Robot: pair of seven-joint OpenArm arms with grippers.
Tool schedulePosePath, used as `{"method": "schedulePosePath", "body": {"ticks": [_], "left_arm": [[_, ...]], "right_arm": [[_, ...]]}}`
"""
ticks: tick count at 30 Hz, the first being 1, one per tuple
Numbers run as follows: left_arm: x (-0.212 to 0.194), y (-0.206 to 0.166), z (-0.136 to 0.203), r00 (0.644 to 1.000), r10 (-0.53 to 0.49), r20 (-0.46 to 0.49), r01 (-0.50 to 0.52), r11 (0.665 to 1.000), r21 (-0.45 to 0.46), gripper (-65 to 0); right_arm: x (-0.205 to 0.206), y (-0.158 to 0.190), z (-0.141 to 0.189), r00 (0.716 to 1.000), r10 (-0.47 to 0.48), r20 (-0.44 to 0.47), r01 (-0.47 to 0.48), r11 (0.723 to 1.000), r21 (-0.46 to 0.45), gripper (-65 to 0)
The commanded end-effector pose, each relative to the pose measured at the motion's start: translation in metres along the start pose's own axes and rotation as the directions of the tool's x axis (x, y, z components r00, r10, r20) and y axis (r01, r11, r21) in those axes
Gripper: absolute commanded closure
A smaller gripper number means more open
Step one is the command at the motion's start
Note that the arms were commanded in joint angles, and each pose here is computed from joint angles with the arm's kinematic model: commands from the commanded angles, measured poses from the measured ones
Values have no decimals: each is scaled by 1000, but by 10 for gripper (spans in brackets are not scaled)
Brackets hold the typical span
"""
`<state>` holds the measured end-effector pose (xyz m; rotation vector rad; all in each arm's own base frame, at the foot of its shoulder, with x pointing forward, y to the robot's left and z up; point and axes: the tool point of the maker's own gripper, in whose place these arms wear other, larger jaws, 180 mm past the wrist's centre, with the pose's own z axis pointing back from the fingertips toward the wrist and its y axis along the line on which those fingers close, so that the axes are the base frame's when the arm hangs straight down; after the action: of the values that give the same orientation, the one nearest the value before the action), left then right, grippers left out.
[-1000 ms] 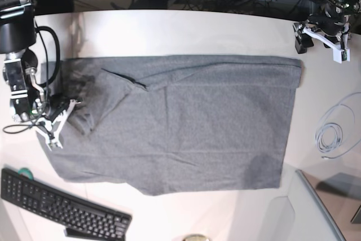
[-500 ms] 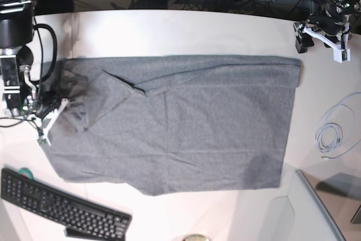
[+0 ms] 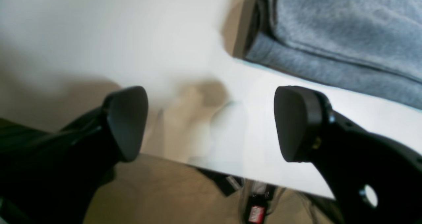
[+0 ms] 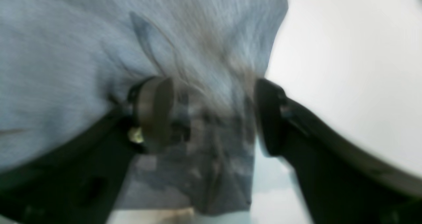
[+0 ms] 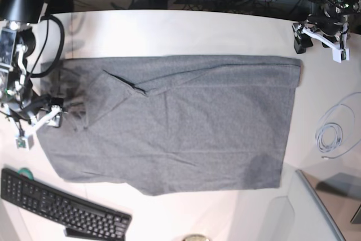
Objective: Layout the t-shirt on the table in an organized manner, then fold the t-shirt properly
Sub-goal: 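Grasp the shirt side with the right gripper and tug it outward, then grasp the shirt edge corners with both grippers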
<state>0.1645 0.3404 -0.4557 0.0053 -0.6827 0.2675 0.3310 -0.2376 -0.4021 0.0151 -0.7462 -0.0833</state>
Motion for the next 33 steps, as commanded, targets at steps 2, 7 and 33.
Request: {"method": "schedulePosePath", "body": {"ticks": [2, 7, 33], "left_arm": [[17, -1, -7, 996, 27, 85, -26, 999, -20, -571], [14, -30, -26, 990, 56, 127, -42, 993, -112, -571], [22, -64, -58, 960, 248, 133, -211, 947, -243, -7]], "right_arm": [[22, 2, 19, 989, -31, 145, 30, 1000, 8, -459], [6, 4, 41, 982, -10, 186, 8, 1000, 13, -459], [-117, -21, 55, 817, -574, 48, 564, 814, 141, -459]]}}
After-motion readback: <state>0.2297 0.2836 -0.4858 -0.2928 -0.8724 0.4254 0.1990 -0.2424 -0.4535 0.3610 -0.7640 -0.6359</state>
